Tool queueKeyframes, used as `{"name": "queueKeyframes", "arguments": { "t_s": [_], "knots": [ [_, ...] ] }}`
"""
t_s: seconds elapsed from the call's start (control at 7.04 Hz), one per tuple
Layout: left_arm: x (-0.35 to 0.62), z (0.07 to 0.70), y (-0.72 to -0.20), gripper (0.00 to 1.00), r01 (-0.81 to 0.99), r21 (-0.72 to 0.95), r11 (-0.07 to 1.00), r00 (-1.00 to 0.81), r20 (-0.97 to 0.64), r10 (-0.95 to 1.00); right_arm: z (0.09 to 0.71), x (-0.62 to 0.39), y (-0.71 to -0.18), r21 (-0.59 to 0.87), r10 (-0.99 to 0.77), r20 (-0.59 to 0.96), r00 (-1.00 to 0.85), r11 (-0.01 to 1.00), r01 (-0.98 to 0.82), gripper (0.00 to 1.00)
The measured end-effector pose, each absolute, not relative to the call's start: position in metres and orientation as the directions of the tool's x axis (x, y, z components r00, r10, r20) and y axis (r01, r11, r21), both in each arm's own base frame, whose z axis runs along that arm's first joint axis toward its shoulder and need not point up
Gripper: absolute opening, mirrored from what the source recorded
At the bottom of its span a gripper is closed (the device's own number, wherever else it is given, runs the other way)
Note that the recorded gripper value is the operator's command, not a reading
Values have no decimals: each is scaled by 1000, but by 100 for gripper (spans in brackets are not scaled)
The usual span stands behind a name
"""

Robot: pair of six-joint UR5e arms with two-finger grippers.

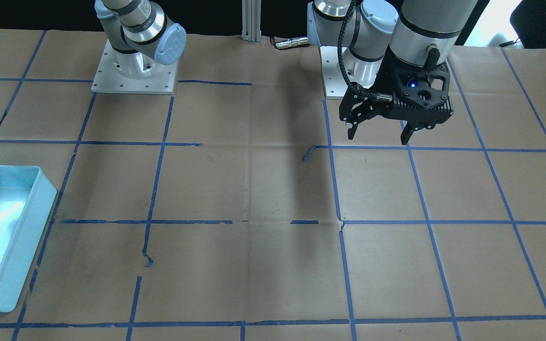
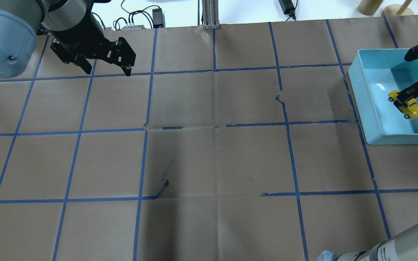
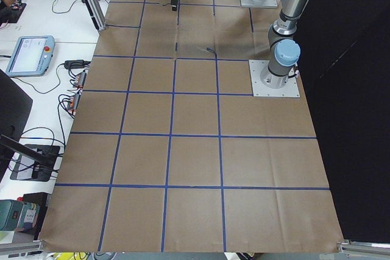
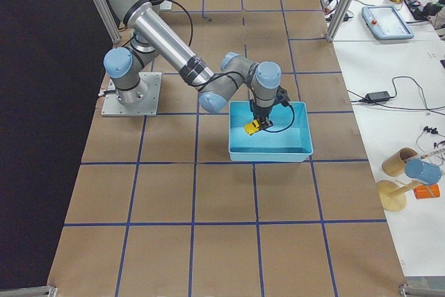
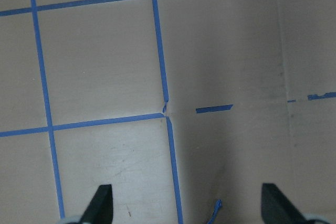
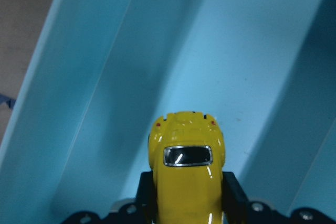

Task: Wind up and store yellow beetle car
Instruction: 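Lower the car into the blue box and open the right gripper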

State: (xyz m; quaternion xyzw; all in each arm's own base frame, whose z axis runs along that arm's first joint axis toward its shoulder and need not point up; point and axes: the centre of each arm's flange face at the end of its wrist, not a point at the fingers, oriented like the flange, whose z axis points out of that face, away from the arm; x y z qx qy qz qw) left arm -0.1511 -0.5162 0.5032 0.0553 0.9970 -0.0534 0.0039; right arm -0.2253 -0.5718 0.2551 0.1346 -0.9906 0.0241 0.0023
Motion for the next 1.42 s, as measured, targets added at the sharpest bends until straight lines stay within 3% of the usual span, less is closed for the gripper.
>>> {"name": "queueKeyframes", "arguments": {
  "t_s": [0.28, 0.43, 0.57, 1.14, 1.42],
  "knots": [
    [-151, 507, -519, 99, 111, -111, 988, -994, -16, 110, 231, -230, -576, -36, -35, -10, -999, 999, -34, 39],
    [-151, 506, -521, 99, 111, -110, 988, -994, -16, 110, 221, -232, -578, -35, 14, -11, -1000, 999, 15, 57],
    [-151, 504, -521, 99, 111, -108, 988, -994, -15, 110, 216, -233, -580, -39, 40, -10, -999, 998, 40, 100],
    [-151, 502, -521, 99, 110, -104, 988, -994, -12, 109, 242, -234, -583, -100, 112, 22, -993, 989, 109, 100],
    [-151, 502, -522, 99, 110, -105, 988, -994, -12, 109, 290, -217, -579, -122, 165, 16, -986, 979, 162, 100]
  ]
}}
